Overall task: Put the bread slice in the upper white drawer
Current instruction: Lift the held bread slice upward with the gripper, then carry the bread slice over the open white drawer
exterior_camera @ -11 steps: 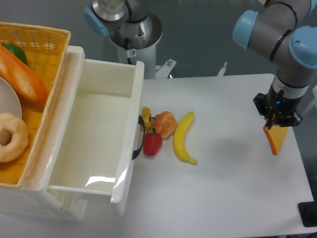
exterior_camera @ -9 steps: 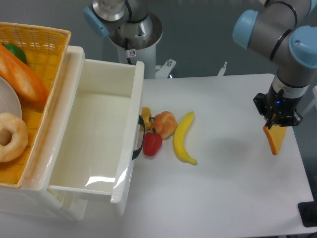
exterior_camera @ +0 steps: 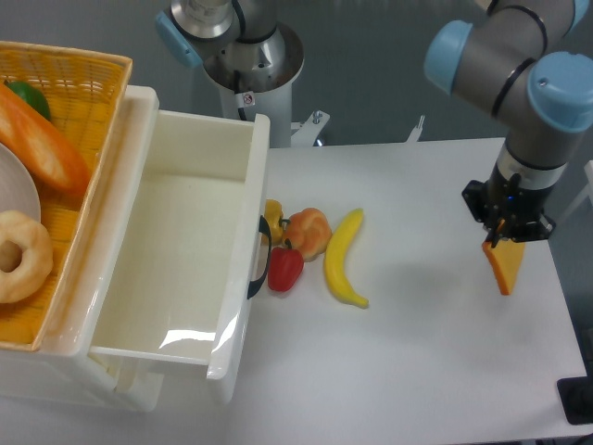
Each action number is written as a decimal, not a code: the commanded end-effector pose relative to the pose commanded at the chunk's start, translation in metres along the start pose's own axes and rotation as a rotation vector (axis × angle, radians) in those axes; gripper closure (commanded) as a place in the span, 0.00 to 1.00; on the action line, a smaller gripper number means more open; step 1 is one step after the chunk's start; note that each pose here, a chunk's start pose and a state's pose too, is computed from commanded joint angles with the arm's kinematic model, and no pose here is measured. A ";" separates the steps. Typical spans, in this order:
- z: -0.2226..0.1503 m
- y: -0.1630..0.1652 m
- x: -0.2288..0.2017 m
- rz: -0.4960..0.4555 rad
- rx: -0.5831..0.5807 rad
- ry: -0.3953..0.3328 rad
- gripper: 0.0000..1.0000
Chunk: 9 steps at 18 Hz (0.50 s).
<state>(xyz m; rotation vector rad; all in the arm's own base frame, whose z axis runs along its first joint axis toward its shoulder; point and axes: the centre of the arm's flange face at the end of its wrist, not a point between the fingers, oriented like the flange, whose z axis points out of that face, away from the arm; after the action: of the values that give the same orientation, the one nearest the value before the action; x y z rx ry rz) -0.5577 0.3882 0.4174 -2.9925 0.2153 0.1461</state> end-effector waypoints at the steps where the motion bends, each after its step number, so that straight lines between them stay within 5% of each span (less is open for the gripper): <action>1: -0.015 -0.004 0.010 -0.009 0.022 -0.012 1.00; 9: -0.126 -0.065 0.099 -0.179 0.172 -0.085 1.00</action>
<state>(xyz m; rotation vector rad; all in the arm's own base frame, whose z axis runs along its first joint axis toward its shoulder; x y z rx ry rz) -0.4394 0.4204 0.5392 -2.8095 -0.0478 0.2228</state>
